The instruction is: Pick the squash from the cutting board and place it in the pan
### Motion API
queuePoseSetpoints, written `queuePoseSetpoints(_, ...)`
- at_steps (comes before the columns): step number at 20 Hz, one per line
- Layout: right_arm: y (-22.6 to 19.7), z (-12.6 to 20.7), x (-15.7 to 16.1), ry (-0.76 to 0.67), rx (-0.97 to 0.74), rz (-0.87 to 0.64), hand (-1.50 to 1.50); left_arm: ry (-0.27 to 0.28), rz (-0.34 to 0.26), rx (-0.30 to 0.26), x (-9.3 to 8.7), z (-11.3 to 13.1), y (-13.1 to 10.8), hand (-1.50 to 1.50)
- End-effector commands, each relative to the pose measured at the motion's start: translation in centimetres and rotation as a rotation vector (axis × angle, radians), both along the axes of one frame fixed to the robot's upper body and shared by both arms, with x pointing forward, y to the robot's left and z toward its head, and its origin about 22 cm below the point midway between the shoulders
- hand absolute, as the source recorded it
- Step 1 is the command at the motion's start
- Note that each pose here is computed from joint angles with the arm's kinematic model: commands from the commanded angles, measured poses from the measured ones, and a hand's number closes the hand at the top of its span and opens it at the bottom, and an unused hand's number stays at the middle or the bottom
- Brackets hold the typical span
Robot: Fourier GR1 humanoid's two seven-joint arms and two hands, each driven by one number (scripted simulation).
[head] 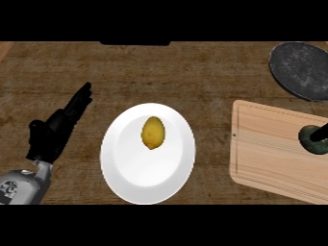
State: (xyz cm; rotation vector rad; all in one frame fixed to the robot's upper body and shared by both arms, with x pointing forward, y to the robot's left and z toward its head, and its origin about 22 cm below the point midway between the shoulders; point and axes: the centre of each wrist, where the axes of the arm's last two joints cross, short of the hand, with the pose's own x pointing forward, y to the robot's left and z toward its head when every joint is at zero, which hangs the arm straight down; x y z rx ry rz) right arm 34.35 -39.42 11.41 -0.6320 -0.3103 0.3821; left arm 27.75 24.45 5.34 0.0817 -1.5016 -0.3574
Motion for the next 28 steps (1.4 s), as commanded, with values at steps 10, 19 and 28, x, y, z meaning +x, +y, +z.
queuePoseSetpoints(10,0.3,-0.9,1.2,0.203,-0.078,-0.014,-1.5,0.0,0.013,-0.001,1.7,1.1,-0.1,0.0)
queuePoseSetpoints(19,1.1,-4.4,0.5,0.174,-0.086,-0.032,-1.5,-0.006,0.016,0.005,-0.8,0.4,0.7,0.0)
queuePoseSetpoints(28,3.1,-7.7,0.3,0.197,0.025,0.128,1.5,0.005,0.004,0.011,0.8,1.3,-0.4,0.0)
